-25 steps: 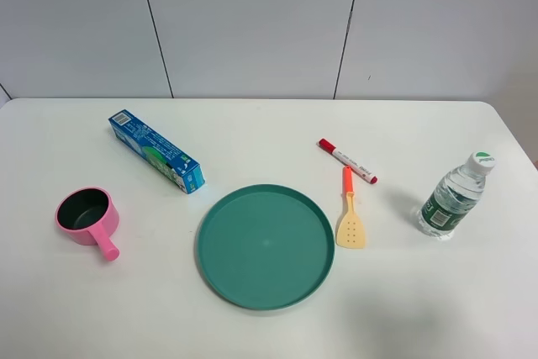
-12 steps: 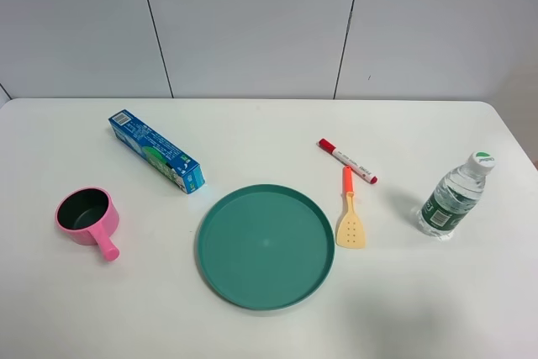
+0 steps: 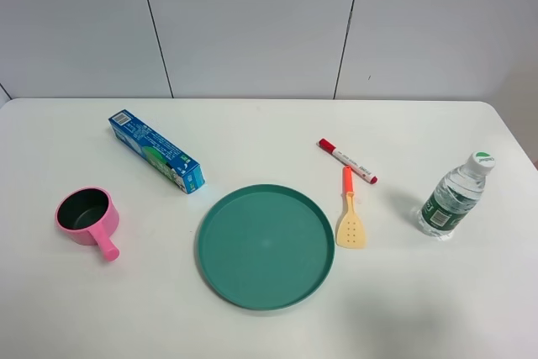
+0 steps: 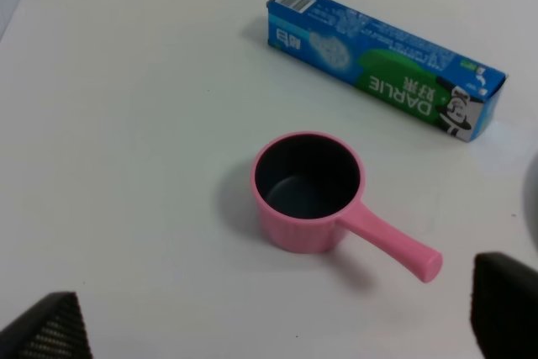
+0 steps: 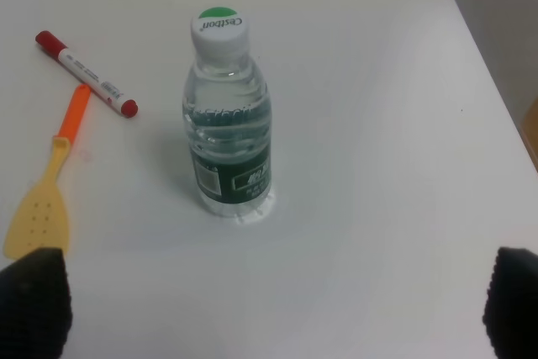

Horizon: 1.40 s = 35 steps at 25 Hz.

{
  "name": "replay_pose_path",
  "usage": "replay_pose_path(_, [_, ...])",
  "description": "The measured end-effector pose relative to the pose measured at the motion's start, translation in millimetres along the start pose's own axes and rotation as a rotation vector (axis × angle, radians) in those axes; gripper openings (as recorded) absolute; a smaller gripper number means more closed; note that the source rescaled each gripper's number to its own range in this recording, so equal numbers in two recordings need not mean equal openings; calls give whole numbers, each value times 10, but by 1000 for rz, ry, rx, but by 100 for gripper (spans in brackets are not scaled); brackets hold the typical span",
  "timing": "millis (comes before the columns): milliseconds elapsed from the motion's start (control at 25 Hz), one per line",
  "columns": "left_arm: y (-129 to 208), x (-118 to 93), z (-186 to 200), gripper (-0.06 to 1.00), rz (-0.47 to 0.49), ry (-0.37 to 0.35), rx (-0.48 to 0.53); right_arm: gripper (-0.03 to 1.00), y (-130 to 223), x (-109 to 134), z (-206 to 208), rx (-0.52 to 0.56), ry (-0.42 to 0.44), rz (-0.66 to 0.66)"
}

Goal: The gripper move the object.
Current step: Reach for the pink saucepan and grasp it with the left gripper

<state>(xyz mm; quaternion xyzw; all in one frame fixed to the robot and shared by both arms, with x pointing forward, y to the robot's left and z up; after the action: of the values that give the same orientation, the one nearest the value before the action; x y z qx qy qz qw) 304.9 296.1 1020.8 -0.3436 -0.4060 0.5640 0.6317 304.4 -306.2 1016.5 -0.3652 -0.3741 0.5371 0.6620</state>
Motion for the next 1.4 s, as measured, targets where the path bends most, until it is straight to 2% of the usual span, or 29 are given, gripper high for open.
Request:
replay_pose_path(720, [0, 0, 0, 100, 0, 0, 0, 100, 0, 0, 0, 0, 0, 0])
replay_pose_path(920, [0, 0, 0, 100, 34, 0, 0, 100, 0, 0, 0, 0, 0, 0])
replay_pose_path(1400, [-86, 42, -331, 100, 78, 27, 200, 100, 0, 0, 0, 0, 0, 0])
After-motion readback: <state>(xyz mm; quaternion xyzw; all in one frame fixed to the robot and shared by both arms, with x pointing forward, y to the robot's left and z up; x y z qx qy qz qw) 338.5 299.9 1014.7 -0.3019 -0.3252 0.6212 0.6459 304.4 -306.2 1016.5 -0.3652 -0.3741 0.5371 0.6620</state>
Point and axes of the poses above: a point on each arm's last joint axis where the gripper is mounted, z pointing back along that axis away from the gripper, x along the wrist's bending axis when the last joint is at zero, y = z × x, the point moved 8 cm from there along -z, pointing out along that axis toward the gripper, and after that the axes turned 8 degrees about -z, right-handed, at the moved point
